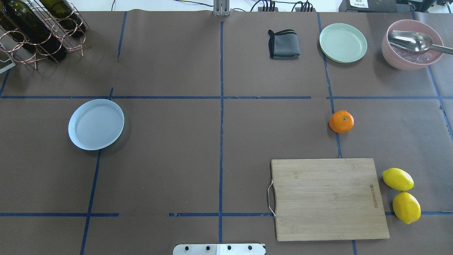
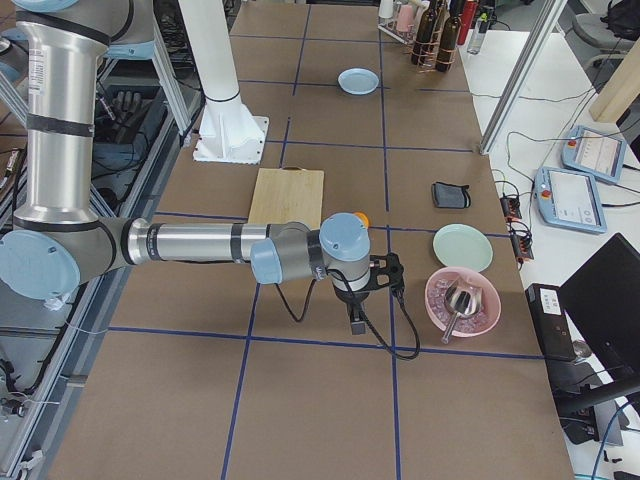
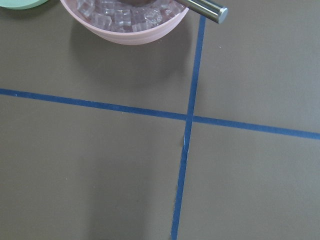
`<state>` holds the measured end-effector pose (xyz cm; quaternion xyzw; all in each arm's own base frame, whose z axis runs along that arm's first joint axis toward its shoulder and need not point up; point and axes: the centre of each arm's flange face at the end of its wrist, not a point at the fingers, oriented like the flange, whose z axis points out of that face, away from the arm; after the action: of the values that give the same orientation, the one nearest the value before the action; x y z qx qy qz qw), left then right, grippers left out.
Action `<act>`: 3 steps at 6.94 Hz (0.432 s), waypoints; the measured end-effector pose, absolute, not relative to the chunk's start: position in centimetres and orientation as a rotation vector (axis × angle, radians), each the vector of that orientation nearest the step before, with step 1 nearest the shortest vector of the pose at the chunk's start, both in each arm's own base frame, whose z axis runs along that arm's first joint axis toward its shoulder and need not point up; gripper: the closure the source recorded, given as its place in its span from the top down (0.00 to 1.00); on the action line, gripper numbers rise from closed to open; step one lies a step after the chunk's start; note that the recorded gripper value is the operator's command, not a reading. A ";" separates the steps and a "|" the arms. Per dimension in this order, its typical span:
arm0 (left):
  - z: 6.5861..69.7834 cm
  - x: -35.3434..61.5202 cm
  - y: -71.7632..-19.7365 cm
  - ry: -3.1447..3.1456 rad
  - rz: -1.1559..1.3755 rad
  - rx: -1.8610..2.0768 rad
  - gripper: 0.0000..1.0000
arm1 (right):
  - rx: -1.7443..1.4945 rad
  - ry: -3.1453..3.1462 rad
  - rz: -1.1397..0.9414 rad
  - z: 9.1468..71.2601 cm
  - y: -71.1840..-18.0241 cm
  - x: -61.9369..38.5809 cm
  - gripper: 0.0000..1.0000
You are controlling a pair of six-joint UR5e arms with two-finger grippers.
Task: Pick orange to plate
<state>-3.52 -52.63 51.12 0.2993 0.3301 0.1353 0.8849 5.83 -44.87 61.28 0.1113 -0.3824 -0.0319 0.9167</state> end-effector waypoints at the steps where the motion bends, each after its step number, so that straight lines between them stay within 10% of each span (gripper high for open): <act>1: 50.2 -3.3 -52.7 0.703 0.267 0.705 1.00 | 0.265 -0.790 -0.075 61.4 -44.4 5.8 1.00; 3: 50.5 3.5 -51.5 0.789 0.331 0.732 1.00 | 0.302 -0.792 -0.087 61.2 -44.0 5.7 1.00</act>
<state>3.46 -51.51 50.48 0.3468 0.3741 0.1569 0.8457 5.65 -44.04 61.19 0.1465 -0.3842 -0.0422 0.9106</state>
